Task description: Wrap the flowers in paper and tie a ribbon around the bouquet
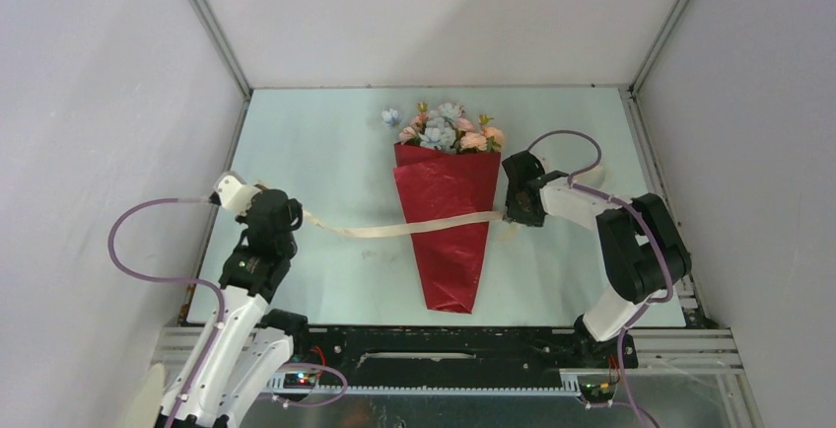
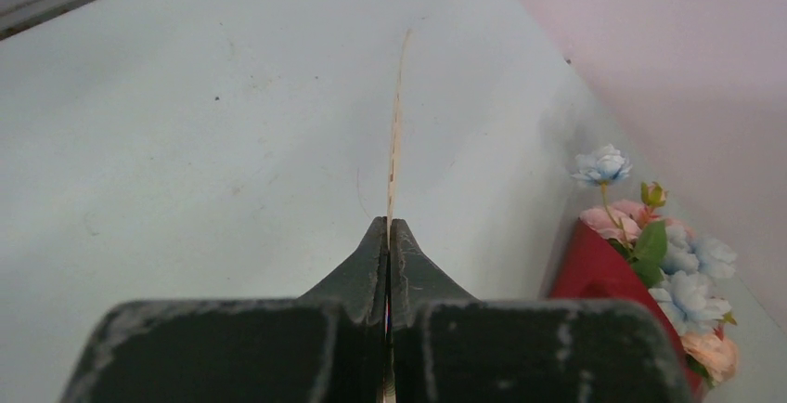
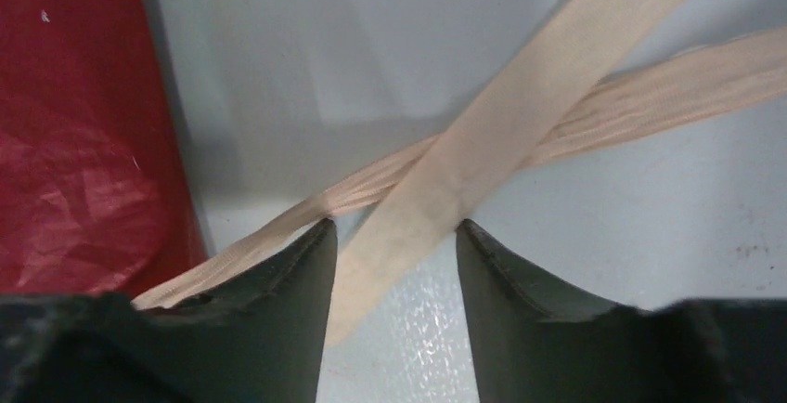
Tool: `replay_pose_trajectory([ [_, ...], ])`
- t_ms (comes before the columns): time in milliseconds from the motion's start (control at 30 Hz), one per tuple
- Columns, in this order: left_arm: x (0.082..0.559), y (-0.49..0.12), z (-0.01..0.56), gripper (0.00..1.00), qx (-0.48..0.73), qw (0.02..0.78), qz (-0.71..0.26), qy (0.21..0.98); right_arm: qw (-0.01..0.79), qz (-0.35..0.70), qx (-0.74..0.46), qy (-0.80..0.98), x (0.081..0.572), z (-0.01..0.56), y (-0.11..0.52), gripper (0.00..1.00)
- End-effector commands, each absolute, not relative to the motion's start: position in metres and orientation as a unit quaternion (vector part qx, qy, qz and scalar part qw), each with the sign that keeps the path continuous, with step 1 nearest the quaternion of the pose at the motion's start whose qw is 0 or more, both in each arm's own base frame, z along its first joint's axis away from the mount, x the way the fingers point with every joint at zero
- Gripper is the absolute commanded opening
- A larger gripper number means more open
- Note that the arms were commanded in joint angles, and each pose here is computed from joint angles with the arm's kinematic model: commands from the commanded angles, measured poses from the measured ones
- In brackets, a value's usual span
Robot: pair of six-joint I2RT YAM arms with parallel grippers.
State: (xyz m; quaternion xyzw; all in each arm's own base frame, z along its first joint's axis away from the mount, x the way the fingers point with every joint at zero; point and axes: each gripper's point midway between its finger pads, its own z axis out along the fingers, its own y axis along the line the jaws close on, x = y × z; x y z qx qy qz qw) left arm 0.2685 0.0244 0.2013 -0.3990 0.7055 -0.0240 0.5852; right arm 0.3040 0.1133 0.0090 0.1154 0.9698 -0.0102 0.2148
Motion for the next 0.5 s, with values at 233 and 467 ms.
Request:
replay_pose_trajectory([
  [233,0.271,0.071,0.23,0.0,-0.433,0.598,0.078,0.67,0.226,-0.113,0.156,0.955,0.303,0.023,0.05,0.0],
  [467,0.269,0.138,0.233,0.0,-0.507,0.568,0.162,0.628,0.29,-0.175,0.235,0.911,0.295,0.091,-0.05,0.0],
])
